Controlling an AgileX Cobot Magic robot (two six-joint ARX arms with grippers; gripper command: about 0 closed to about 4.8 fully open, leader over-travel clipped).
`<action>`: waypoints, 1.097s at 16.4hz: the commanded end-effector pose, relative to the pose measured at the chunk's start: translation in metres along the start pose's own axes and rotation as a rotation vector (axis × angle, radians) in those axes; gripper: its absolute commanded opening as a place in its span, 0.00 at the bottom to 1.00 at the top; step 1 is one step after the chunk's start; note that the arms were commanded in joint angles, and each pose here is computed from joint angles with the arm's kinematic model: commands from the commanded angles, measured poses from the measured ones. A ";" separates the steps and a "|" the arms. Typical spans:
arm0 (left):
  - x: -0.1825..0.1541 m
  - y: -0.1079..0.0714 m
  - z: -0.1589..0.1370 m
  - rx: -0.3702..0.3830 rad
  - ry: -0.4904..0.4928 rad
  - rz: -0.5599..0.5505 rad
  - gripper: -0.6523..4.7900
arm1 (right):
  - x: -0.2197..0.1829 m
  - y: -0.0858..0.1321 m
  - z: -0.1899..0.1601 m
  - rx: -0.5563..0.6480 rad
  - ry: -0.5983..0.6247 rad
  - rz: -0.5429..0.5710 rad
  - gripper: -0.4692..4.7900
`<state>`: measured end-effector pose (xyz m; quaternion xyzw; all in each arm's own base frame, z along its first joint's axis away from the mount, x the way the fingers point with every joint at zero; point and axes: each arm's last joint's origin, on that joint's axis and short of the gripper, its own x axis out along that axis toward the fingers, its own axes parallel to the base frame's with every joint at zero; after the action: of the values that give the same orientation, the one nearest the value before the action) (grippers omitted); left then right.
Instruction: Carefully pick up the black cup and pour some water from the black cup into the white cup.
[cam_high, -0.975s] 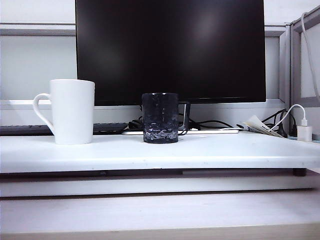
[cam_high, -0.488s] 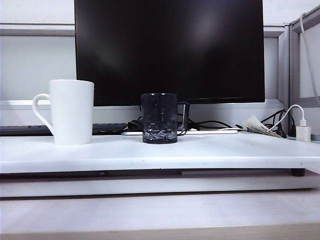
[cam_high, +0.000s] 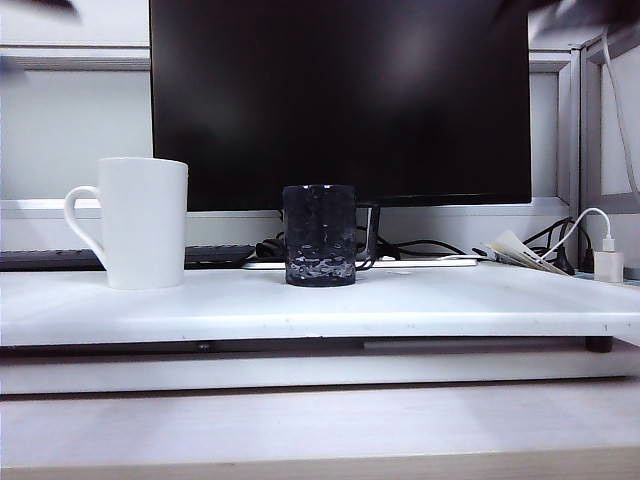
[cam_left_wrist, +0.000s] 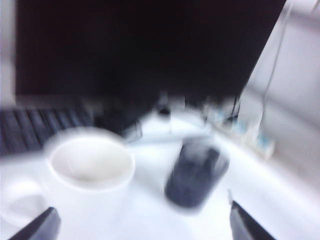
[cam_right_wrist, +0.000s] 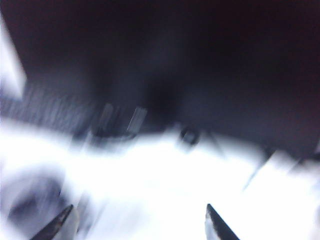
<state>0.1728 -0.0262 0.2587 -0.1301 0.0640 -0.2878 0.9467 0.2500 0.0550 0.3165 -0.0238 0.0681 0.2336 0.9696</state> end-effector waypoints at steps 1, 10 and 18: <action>0.028 -0.014 -0.012 0.010 0.075 -0.046 1.00 | 0.035 0.007 -0.024 0.021 0.085 0.068 0.71; 0.075 -0.033 -0.032 0.206 0.113 0.133 1.00 | 0.115 0.021 -0.100 0.124 0.137 0.203 0.71; 0.077 -0.033 -0.032 0.204 0.139 0.137 1.00 | 0.136 0.050 -0.121 0.085 0.085 0.177 0.71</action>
<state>0.2123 -0.1020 0.2322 -0.0065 0.1118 -0.2350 0.9655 0.3297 0.1505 0.1759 0.0118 0.1365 0.3220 0.9368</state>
